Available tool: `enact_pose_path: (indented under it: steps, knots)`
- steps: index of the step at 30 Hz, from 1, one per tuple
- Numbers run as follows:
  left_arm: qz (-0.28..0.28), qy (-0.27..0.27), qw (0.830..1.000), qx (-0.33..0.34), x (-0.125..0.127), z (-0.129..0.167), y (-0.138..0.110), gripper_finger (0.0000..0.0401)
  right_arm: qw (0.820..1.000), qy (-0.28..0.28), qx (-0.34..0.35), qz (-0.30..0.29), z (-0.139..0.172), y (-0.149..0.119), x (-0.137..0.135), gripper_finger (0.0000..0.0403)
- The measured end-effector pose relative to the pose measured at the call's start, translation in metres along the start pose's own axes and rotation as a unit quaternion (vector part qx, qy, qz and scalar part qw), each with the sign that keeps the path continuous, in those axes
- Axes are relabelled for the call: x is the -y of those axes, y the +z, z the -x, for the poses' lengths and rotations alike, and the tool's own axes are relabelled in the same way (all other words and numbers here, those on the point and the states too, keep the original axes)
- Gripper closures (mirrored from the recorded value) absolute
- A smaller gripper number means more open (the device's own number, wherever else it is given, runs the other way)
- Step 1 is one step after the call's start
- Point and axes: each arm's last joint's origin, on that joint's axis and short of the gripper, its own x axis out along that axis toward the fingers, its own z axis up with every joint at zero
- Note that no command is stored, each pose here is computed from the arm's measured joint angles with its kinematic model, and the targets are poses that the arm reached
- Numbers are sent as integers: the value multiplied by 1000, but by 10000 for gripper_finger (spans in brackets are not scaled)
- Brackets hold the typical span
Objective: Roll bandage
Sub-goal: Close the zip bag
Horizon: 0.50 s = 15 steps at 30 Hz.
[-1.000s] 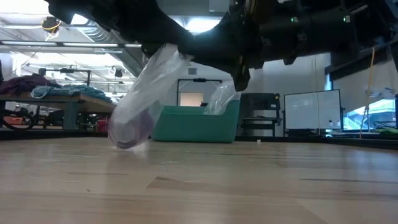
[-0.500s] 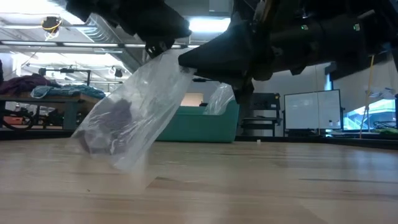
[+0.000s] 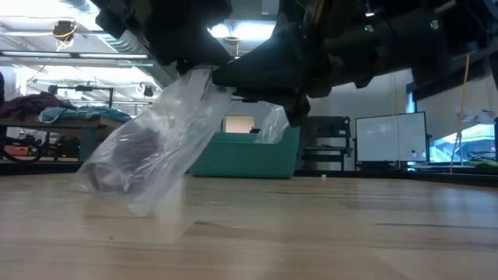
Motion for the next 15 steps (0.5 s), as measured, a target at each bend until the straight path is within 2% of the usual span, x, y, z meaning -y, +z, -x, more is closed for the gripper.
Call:
enact_pose_path:
  steps: [7, 10, 13, 15]
  knots:
    - [-6, -6, 1000, 0, 3, -1, -1, 282, 1000, -3, -12, 5, -4, 3, -2, 362]
    - [-18, -5, 1000, -2, 3, -1, -1, 320, 1000, -2, -12, 5, -5, 4, -3, 372]
    - [-37, -3, 999, -5, 4, -2, -2, 376, 1000, -2, -13, 5, -5, 4, -3, 374]
    - [-47, -1, 999, -5, 5, -2, -2, 393, 1000, -4, -12, 4, -5, 4, -3, 366]
